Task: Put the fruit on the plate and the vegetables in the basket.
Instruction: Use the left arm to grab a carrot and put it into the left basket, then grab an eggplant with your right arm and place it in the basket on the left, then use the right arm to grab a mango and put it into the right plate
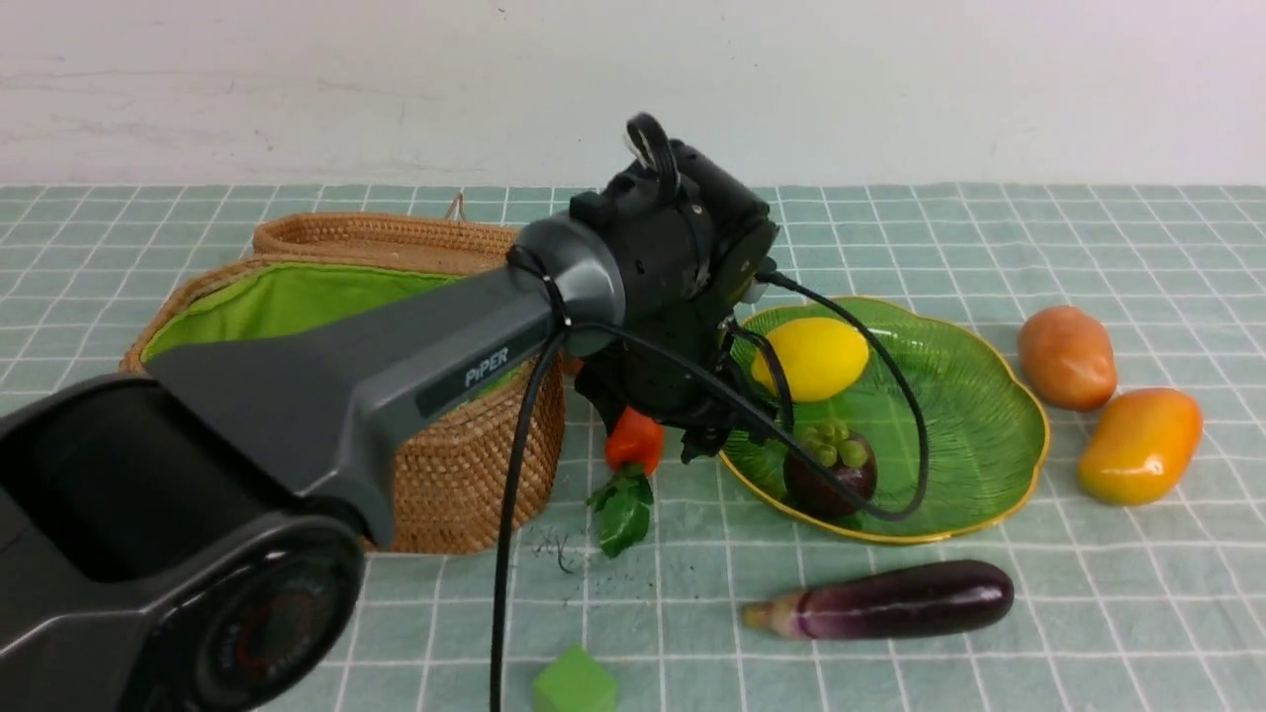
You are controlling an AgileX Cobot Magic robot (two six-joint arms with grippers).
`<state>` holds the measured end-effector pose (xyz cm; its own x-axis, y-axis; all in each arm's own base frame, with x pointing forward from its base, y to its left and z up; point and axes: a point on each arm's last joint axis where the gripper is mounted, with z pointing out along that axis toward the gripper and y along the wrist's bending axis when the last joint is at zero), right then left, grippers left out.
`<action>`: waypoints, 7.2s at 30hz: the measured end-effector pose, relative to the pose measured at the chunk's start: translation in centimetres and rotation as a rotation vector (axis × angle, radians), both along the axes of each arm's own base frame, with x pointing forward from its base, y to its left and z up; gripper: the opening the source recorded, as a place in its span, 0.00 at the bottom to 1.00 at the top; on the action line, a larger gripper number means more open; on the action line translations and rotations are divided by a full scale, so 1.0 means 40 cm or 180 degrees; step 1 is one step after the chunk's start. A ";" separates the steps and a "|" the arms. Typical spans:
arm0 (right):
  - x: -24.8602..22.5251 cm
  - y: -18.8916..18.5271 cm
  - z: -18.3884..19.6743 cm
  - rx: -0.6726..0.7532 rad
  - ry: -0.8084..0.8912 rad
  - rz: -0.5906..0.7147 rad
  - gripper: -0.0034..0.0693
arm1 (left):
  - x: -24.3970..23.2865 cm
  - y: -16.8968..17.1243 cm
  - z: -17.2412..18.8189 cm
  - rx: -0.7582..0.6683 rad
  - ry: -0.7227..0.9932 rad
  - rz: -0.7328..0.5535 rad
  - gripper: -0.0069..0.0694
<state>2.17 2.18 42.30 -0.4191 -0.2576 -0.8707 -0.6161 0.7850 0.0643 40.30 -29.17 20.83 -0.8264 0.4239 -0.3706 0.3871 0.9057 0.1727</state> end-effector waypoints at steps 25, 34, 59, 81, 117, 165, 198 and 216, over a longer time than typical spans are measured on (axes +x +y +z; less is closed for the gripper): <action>-0.005 -0.003 -0.021 -0.0055 0.0055 0.0007 0.24 | 0.036 -0.004 -0.097 0.0183 -0.0157 0.0163 0.60; -0.006 -0.001 -0.019 -0.0019 0.0057 0.0029 0.24 | 0.020 0.009 0.100 -0.0031 -0.0404 0.0227 0.60; 0.014 0.012 0.030 0.0319 -0.0684 0.0086 0.24 | -0.115 0.516 0.304 0.1516 -0.0275 -0.2323 0.60; 0.044 0.037 0.015 0.0151 -0.0431 0.0113 0.24 | -0.183 0.490 0.389 -0.0040 -0.0674 -0.0850 0.66; 0.640 0.485 -0.454 -0.2630 0.1423 0.1857 0.37 | -0.875 0.616 0.284 -0.1749 -0.1672 -0.0767 0.07; 0.752 0.500 -0.416 -0.1981 0.1630 0.1487 0.46 | -0.873 0.591 0.330 -0.2262 -0.2154 -0.1016 0.07; 0.919 0.869 -0.253 -0.0178 -0.0895 0.1817 0.93 | -0.846 0.616 0.378 -0.2378 -0.2925 -0.0611 0.07; 0.757 0.463 0.085 -0.1541 0.0019 -0.0165 0.17 | -0.879 0.586 0.325 -0.2300 -0.2047 -0.1062 0.07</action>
<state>32.44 20.71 45.71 -0.4466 -0.6112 -0.6534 -0.5762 0.7552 -0.3125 5.16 -5.71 33.84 -0.2616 0.0954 -0.9605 0.6654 0.7387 -0.1078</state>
